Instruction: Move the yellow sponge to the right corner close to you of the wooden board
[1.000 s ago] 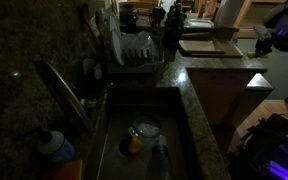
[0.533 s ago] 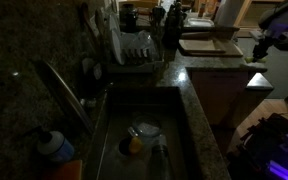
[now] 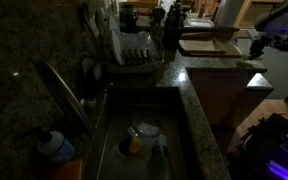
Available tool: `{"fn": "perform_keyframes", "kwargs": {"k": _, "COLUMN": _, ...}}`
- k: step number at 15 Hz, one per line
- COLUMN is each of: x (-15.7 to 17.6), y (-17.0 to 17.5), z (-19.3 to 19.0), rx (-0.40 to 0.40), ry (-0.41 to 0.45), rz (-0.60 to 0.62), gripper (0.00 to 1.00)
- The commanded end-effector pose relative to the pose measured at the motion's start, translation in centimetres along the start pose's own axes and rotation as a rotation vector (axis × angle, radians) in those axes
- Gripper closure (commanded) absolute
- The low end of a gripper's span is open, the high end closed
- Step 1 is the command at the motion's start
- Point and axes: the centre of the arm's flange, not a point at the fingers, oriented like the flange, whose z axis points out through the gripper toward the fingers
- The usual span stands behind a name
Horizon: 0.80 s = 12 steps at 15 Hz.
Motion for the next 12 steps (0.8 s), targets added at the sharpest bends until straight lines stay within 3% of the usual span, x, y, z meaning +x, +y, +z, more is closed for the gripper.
{"fn": "perform_keyframes", "kwargs": {"k": 1, "x": 0.7, "y": -0.4, "z": 0.7, "rx": -0.025, "ry": -0.008, "rz": 0.036, "gripper": 0.32}}
{"fn": "perform_keyframes", "kwargs": {"k": 5, "x": 1.1, "y": -0.4, "z": 0.5, "rx": -0.056, "ry": -0.017, "rz": 0.087, "gripper": 0.04}}
{"fn": "perform_keyframes", "kwargs": {"k": 8, "x": 0.7, "y": -0.4, "z": -1.1, "rx": -0.067, "ry": -0.047, "rz": 0.097, "gripper": 0.00}}
{"fn": "perform_keyframes", "kwargs": {"k": 10, "x": -0.3, "y": 0.2, "z": -4.8, "rx": 0.008, "ry": -0.034, "rz": 0.057, "gripper": 0.00}}
{"fn": "perform_keyframes", "kwargs": {"k": 12, "x": -0.9, "y": 0.9, "z": -10.3, "rx": 0.156, "ry": 0.012, "rz": 0.010, "gripper": 0.00}}
